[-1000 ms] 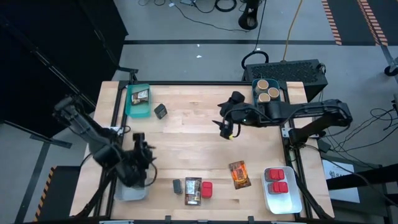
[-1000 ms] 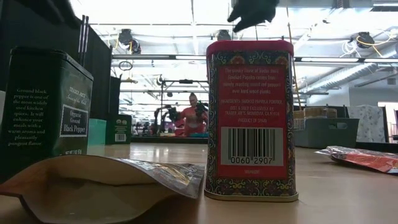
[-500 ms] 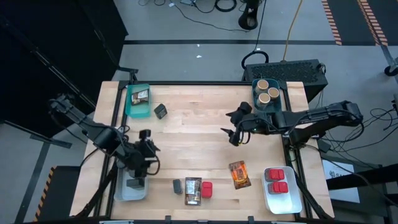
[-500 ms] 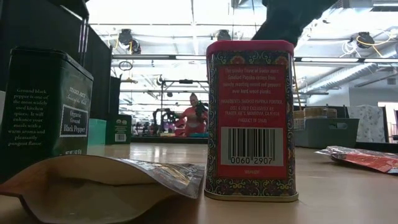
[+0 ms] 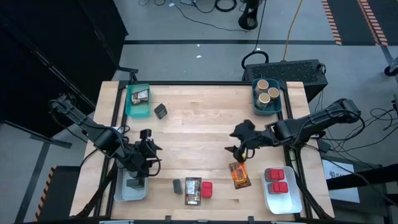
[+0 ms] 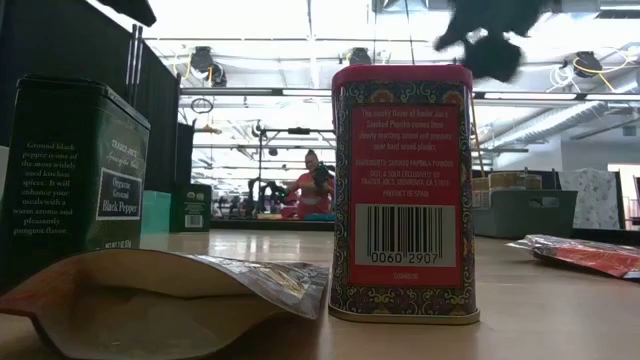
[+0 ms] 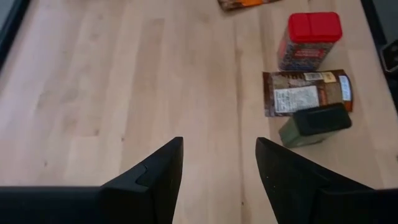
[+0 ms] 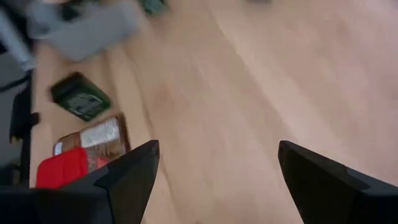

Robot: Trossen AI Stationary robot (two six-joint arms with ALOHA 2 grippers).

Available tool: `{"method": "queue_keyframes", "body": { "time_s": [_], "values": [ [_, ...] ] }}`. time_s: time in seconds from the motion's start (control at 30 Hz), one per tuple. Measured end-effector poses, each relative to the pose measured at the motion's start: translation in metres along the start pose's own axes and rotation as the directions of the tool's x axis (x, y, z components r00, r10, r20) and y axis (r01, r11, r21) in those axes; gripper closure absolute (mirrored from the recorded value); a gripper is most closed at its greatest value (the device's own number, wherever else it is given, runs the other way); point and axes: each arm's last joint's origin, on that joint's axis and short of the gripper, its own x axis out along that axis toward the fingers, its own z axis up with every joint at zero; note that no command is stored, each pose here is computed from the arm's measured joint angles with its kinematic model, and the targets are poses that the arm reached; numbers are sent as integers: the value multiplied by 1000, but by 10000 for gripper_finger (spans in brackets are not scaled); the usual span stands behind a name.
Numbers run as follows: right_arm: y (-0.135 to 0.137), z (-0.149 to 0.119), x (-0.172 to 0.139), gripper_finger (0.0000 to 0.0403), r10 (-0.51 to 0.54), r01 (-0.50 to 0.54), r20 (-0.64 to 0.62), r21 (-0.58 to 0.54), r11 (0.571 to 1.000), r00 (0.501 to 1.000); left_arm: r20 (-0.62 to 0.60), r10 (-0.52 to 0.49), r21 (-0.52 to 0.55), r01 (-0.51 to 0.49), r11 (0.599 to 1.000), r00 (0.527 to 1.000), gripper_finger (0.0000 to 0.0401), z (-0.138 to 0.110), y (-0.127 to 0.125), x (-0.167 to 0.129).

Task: Sort spices by type
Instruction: Put the right brown seasoning pack into the light green bin

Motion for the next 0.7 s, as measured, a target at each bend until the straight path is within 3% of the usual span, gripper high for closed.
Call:
{"method": "queue_keyframes", "body": {
  "time_s": [0.13, 0.3, 0.4, 0.47, 0.6, 0.7],
  "values": [
    [-3, -16, 1, 90, -40, 73, -151, 219, 973, 988, 16, 36, 1, -36, 999, 999, 198, 1, 1, 0],
    [14, -25, 15, 90, 67, 49, -299, 366, 929, 952, 63, 150, 37, -153, 988, 987, 198, 3, 7, 1],
    [28, -16, 23, 90, 72, 71, -370, 360, 930, 926, 105, 251, 91, -260, 961, 962, 198, 5, 11, 1],
    [34, -11, 24, 90, -12, 180, -451, 331, 926, 893, 121, 296, 134, -311, 941, 948, 198, 6, 14, 1],
    [38, -14, 30, 90, -190, 409, -617, 234, 882, 763, 141, 359, 152, -378, 913, 923, 198, 7, 18, 1],
    [45, -20, 41, 90, -160, 413, -684, 223, 883, 711, 143, 371, 145, -391, 909, 917, 198, 8, 19, 2]
  ]
}}
